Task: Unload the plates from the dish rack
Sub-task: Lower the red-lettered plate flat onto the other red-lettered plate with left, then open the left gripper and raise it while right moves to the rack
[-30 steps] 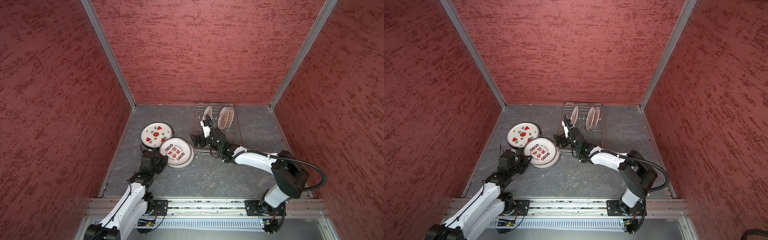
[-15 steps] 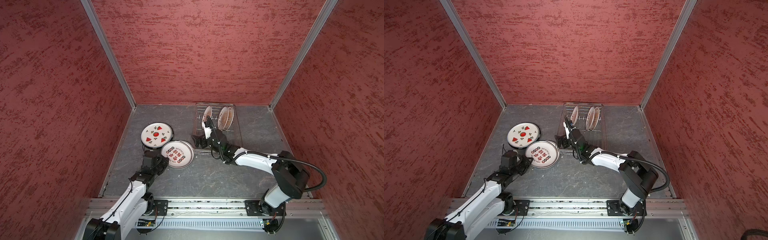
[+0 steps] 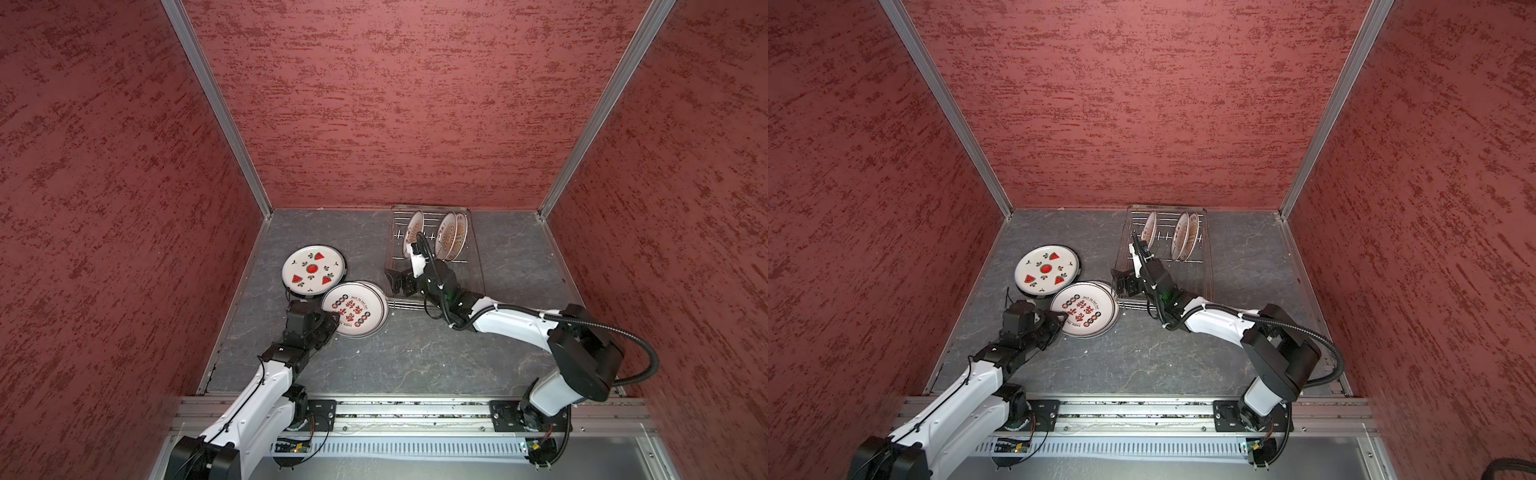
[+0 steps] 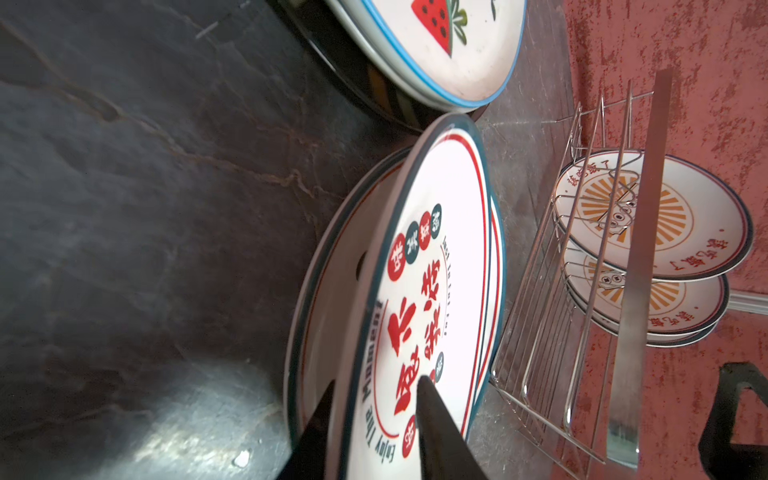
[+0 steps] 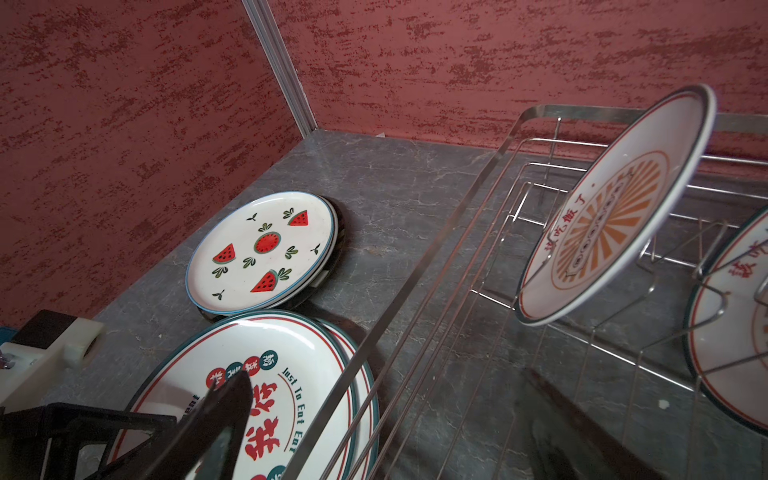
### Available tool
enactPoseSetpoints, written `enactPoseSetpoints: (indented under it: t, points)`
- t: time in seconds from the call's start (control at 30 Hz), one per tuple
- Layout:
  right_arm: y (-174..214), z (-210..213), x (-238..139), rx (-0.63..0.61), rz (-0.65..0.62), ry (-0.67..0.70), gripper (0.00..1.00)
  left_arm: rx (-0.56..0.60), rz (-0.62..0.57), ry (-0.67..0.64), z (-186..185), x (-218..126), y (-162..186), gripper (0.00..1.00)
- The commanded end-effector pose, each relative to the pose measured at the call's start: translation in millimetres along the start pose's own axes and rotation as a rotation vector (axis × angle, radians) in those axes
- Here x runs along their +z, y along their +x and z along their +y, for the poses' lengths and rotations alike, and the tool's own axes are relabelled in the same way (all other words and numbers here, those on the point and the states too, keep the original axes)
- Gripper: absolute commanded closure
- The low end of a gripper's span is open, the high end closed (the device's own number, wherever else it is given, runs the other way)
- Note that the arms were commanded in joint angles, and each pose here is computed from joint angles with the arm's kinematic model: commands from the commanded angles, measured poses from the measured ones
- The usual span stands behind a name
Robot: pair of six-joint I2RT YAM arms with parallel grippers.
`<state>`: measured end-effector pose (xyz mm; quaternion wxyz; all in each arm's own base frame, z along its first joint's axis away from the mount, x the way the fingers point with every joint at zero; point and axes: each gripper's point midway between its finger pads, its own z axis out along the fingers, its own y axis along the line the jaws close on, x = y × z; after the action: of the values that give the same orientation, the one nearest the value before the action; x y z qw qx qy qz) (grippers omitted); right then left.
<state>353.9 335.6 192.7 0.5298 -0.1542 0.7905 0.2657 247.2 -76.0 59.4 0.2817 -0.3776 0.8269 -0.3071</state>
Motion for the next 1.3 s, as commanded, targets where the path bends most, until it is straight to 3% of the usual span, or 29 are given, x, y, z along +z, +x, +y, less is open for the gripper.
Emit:
enactPoseSetpoints:
  t: [0.0, 0.7, 1.0, 1.27]
  points:
    - [-13.6, 0.6, -6.1, -0.018, -0.049, 0.011, 0.01, 0.016, -0.041, 0.027, -15.3, -4.9, -10.6, 0.65]
    - [-13.8, -2.5, -5.5, -0.024, -0.047, 0.030, 0.01, 0.105, -0.141, -0.098, -8.8, -7.0, -18.0, 0.59]
    - [-12.5, -2.5, -5.4, -0.021, -0.043, 0.029, 0.01, 0.139, -0.183, -0.139, -7.0, -8.5, -21.2, 0.47]
    - [-10.3, -2.9, -3.7, -0.021, -0.038, 0.030, 0.01, 0.138, -0.184, -0.151, -6.3, -5.0, -19.6, 0.46]
